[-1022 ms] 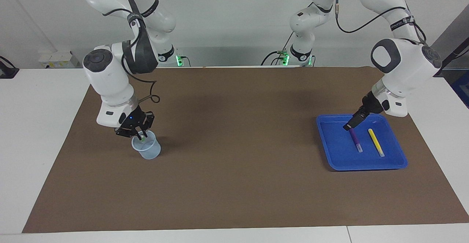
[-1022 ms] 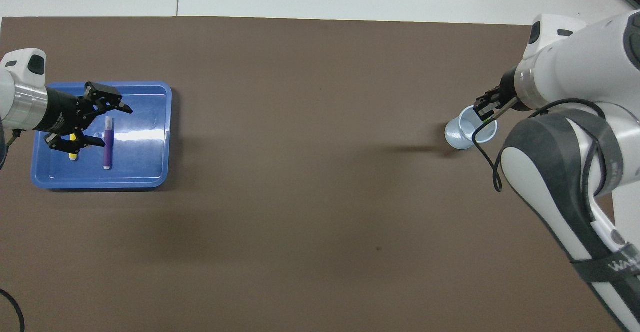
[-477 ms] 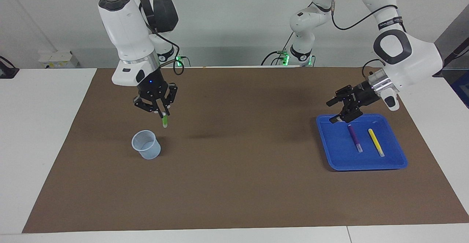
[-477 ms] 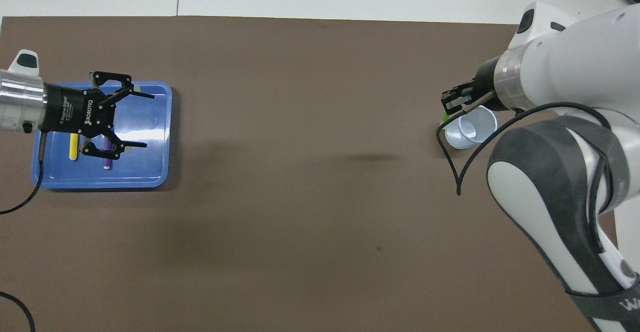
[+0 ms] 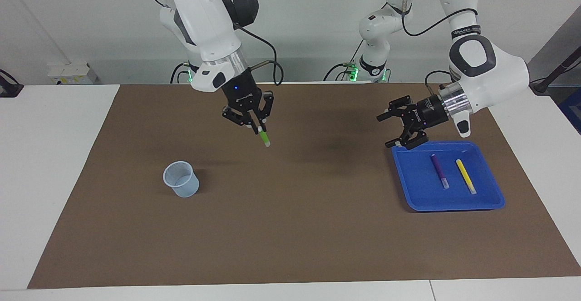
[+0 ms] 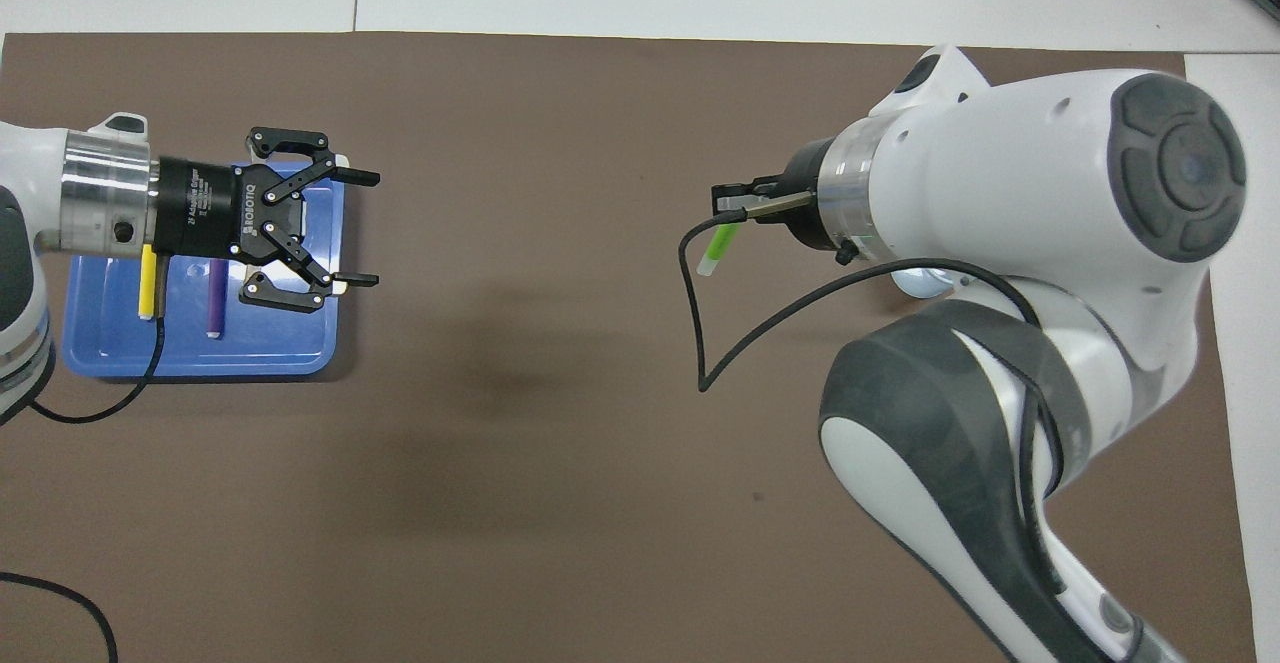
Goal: Right arm passes pens to left for tray arrangement
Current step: 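Carry the green pen toward the left gripper while the left gripper reaches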
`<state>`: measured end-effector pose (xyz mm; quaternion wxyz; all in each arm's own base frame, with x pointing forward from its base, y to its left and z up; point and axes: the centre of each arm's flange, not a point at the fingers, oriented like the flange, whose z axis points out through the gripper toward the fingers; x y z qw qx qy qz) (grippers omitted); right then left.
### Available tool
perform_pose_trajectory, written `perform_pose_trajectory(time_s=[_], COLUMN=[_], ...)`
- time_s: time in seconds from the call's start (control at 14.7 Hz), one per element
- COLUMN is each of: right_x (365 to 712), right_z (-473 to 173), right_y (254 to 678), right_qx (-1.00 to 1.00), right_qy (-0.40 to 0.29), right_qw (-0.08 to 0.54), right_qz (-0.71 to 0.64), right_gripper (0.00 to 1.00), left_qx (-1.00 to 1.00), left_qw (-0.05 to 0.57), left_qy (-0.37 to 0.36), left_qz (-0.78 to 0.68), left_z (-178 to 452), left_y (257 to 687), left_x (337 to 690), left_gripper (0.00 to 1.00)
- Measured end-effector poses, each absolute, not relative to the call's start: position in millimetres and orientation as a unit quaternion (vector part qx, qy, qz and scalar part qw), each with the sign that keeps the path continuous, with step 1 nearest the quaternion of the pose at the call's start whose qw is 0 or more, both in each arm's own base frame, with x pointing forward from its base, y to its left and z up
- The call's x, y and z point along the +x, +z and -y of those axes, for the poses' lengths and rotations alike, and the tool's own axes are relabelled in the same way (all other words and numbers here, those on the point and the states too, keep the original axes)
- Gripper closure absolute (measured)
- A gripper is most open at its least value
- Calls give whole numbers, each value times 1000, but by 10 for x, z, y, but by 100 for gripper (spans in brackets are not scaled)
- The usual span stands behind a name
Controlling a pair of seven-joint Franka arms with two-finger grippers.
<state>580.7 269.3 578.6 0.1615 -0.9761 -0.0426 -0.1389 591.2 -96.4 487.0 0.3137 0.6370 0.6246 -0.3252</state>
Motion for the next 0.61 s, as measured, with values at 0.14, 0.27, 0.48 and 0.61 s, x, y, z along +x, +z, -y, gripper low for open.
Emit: perform_pose_trajectory(time_s=[0.14,0.27,0.48,0.61], right_x=[5777,5778,5766,5742], right_z=[-2895,-3069,-3308,-3438], right_y=[5777,5725,5639,5613], right_qx=[-972,-966,-955,-949], right_qy=[-142,-142,-137,-134], right_qw=[187,215,249,266], right_qz=[1,-37,-80,-103], right_gripper=[82,82,82,82], left_qx=[624,610,599,593], left_qw=[308,305,299,300], left_qy=[-335,-339,-340,-334], left_qz=[-635,-648,-660,-668], left_z=[1146,1379,1811,1987], left_y=[4891,4905,4909,4905], left_x=[5898,5888,5832,5807], left_gripper=[0,0,0,0])
